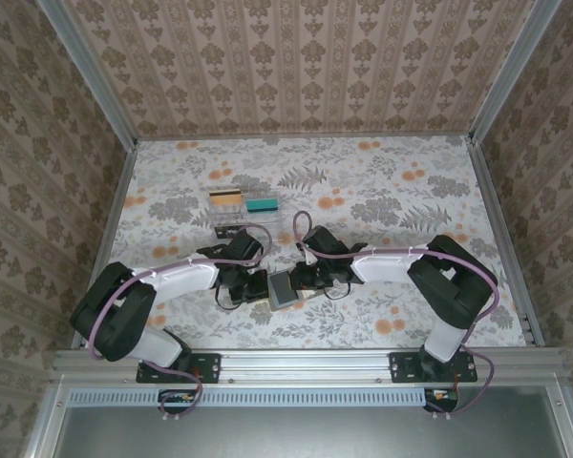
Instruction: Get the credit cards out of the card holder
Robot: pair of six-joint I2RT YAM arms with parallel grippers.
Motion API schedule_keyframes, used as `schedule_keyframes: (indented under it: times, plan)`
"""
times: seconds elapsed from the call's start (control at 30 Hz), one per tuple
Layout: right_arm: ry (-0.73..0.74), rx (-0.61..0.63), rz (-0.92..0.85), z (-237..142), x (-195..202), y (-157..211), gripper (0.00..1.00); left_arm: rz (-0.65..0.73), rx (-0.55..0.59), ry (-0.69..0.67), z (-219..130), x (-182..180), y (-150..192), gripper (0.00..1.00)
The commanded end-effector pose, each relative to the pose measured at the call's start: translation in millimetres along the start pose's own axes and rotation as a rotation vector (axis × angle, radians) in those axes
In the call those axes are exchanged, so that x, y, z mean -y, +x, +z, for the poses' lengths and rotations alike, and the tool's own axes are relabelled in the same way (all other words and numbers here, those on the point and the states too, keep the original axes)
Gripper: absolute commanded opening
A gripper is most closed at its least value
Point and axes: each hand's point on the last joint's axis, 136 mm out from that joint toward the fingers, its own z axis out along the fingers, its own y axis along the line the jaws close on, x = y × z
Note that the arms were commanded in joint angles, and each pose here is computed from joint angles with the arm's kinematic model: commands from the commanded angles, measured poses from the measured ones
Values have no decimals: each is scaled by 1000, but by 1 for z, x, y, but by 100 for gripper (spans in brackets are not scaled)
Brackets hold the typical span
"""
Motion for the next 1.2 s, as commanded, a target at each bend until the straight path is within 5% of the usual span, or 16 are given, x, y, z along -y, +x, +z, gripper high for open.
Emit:
schedule_keyframes:
  times: [0.0, 0.13, 0.4, 1.07, 1.17]
  plan:
    - [-39, -16, 3, 3, -7, 0, 19, 18, 83, -47, 1, -7, -20, 1]
    - [-39, -18, 5, 3, -5, 1, 18, 22, 95, -44, -7, -3, -21, 1]
    - [-28, -9, 16, 3, -1, 1, 0, 50, 150, 13, -31, 21, -27, 1]
    - [-36, 0, 24, 2, 0, 1, 0, 40, 94, -11, 0, 15, -17, 0]
    - [-43, -1, 28, 3, -1, 1, 8, 40, 89, -17, 4, 14, -16, 0]
